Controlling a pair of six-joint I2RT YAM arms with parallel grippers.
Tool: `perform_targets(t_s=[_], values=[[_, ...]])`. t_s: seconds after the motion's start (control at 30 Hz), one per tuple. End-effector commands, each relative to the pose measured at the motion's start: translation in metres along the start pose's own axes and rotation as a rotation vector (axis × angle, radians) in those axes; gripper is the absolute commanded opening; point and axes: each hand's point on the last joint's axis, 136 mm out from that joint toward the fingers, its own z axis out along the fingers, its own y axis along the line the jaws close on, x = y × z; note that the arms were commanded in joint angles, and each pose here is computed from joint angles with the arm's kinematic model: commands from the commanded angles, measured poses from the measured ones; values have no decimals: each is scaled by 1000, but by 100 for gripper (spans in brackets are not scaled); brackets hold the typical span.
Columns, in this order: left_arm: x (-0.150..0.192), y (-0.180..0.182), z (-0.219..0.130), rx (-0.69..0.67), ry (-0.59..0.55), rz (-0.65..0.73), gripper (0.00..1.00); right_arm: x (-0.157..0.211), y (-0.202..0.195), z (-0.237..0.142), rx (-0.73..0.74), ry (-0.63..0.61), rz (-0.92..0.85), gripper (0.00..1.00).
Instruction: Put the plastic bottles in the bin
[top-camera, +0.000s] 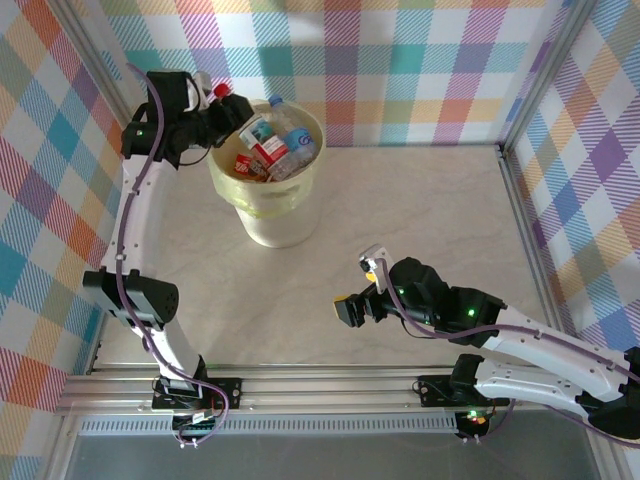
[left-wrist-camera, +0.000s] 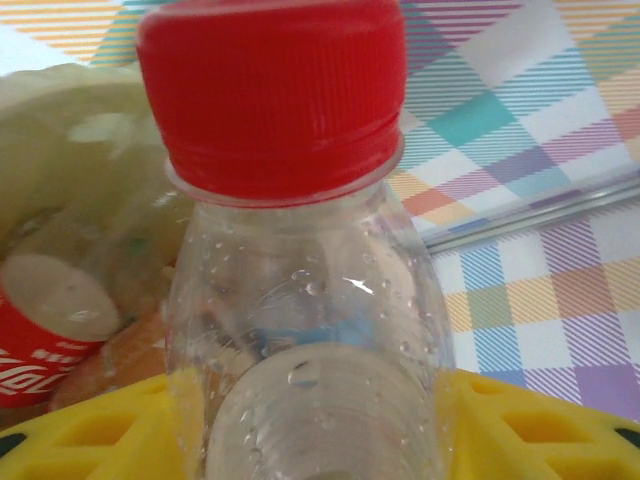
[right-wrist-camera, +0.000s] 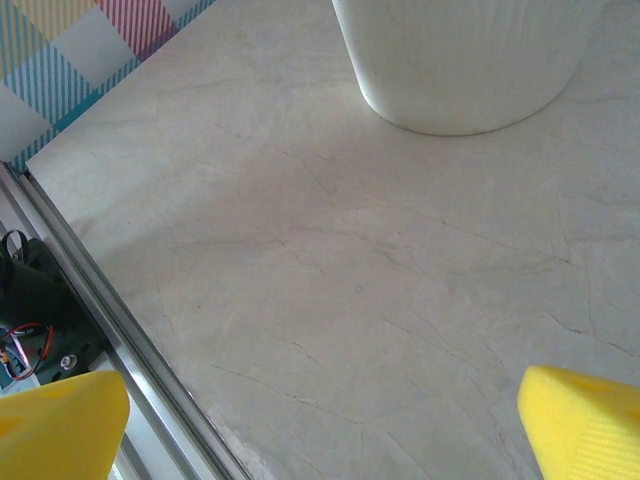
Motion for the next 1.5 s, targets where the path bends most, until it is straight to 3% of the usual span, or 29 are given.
perform_targets(t_s=[0.0,0.4,0.63,0.77,1.07,1.3,1.47], values=[[-3,7,-8,10,27,-10,59,2,-5,0,17,2,4,100],[19,44,10,-24,156,-80,72,3,-2,14,14,31,7,100],[13,47,4,-52,155,-57,88,4,-4,14,21,32,10,100],[6,50,-9,-116,116,-18,96,5,-5,14,24,35,13,100],[-2,27,-54,-116,16,141,100,-2,-11,9,57,4,-8,100],[12,-13,-104,41,-153,331,100,-50,-24,-8,175,-151,-63,100],[45,-2,-119,42,-195,373,100,-91,-43,-14,301,-277,-117,100]])
